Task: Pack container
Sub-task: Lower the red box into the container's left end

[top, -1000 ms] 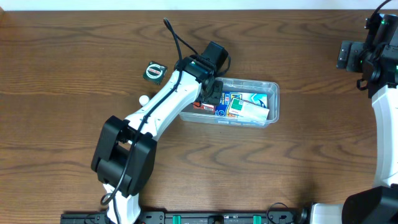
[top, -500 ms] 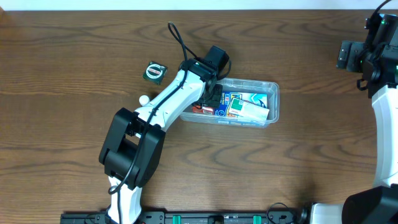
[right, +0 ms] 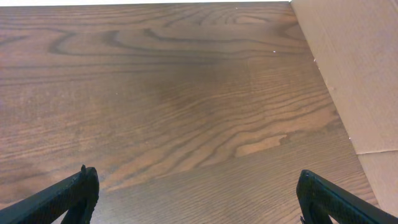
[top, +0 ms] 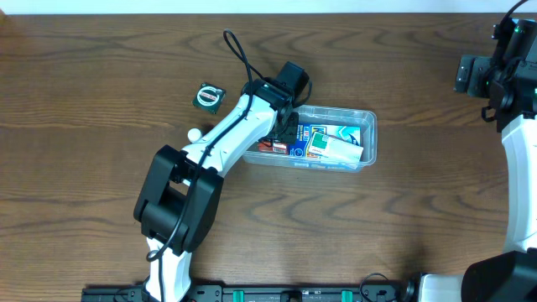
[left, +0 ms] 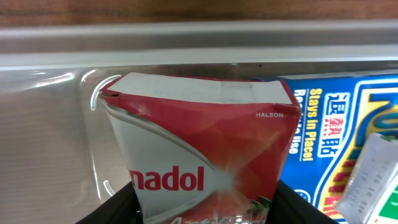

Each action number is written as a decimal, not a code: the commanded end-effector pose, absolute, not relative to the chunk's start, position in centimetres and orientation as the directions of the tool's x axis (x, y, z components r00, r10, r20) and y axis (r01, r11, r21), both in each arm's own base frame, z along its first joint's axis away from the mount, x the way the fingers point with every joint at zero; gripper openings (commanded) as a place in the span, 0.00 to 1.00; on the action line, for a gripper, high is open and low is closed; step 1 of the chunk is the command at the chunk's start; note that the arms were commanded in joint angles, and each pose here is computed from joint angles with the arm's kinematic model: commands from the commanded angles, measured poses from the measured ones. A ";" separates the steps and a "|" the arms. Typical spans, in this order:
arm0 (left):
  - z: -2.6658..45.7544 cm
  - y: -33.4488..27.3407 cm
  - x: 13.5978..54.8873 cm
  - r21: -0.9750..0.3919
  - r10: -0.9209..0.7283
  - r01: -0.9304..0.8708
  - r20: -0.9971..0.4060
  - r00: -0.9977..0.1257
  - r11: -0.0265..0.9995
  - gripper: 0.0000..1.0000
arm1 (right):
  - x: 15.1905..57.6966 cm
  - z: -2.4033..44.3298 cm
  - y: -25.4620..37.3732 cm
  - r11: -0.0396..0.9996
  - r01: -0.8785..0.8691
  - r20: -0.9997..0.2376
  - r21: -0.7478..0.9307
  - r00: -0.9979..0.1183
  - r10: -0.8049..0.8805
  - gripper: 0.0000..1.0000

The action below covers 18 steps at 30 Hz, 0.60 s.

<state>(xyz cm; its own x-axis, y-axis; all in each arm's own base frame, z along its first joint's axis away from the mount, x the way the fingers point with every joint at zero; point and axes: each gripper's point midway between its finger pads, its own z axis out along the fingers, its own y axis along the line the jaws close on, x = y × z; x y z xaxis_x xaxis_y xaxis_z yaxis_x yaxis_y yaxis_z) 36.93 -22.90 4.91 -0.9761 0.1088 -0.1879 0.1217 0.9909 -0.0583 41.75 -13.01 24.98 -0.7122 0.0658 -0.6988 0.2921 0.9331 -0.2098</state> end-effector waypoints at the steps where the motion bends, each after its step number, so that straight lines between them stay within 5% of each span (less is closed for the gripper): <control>1: 3.0 -22.4 36.4 -0.032 0.073 0.079 -0.144 -0.987 0.996 0.54 | 41.5 25.0 -13.4 0.929 0.310 -0.700 -0.204 -0.709 0.083 0.99; 18: 2.5 -22.3 36.2 -0.027 0.072 0.076 -0.130 -0.989 0.997 0.55 | 41.5 25.0 -13.4 0.929 0.310 -0.700 -0.204 -0.709 0.083 0.99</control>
<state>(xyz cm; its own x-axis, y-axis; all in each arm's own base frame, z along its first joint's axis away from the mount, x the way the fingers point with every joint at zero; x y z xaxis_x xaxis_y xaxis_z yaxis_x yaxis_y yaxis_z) 36.69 -22.75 3.41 -0.9852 0.0762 -0.1535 0.0845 0.9953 -0.0479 41.75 -13.01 24.98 -0.7122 0.0658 -0.6988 0.2921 0.9331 -0.2098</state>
